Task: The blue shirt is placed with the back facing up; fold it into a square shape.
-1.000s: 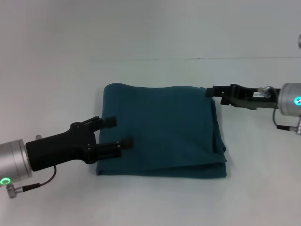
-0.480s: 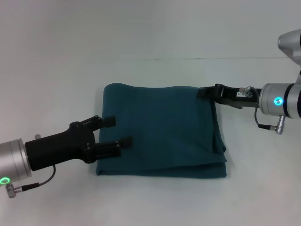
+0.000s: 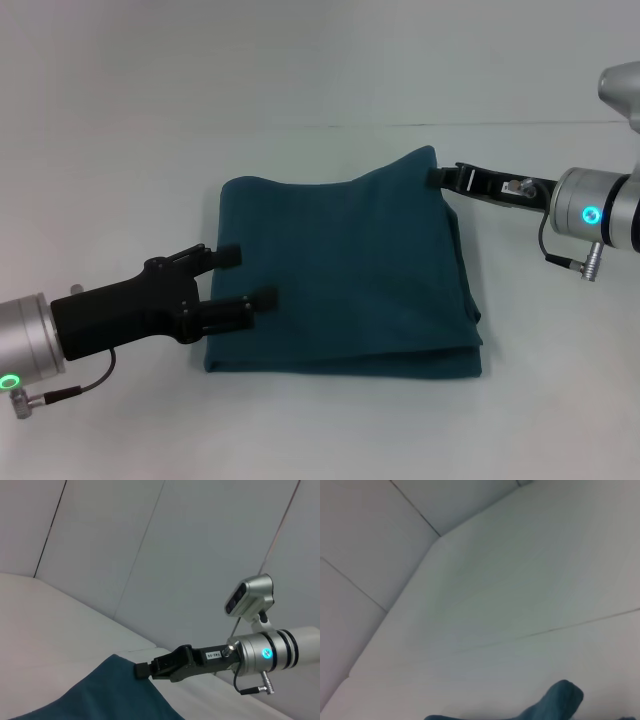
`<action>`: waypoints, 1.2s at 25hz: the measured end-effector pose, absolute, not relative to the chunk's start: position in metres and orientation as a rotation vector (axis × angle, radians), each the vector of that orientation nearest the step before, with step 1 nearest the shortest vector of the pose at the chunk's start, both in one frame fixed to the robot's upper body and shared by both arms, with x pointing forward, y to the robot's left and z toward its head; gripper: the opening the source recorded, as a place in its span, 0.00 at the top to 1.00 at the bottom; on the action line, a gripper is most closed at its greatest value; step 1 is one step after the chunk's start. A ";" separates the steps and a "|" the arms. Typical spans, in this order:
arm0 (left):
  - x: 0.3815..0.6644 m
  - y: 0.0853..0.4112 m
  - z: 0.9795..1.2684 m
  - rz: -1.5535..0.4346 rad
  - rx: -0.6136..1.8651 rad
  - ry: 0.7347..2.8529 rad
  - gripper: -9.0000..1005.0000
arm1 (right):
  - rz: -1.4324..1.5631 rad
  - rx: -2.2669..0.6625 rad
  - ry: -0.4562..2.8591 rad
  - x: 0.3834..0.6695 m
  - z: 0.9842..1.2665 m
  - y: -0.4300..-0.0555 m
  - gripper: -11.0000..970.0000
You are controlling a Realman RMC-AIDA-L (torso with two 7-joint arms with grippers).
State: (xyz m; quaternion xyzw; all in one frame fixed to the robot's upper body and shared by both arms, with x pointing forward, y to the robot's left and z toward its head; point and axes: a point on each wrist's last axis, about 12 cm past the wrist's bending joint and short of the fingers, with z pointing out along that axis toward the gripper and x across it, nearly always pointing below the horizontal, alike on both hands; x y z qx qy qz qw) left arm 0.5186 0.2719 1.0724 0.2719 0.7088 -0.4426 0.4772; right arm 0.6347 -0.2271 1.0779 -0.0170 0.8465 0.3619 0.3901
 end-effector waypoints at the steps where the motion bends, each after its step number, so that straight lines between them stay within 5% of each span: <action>1: 0.519 0.272 1.072 -1.082 0.663 1.732 0.06 | 0.918 -0.051 2.145 0.634 1.078 -0.228 0.87; 7: 0.518 0.271 1.072 -1.085 0.660 1.733 0.06 | 0.867 -0.059 2.150 0.632 1.073 -0.234 0.98; 21: 0.518 0.272 1.068 -1.082 0.624 1.748 0.06 | 0.727 -0.080 2.198 0.629 1.057 -0.240 0.94; 30: 0.526 0.277 1.061 -1.023 0.503 1.808 0.06 | 0.746 -0.027 2.038 0.616 1.067 -0.277 0.72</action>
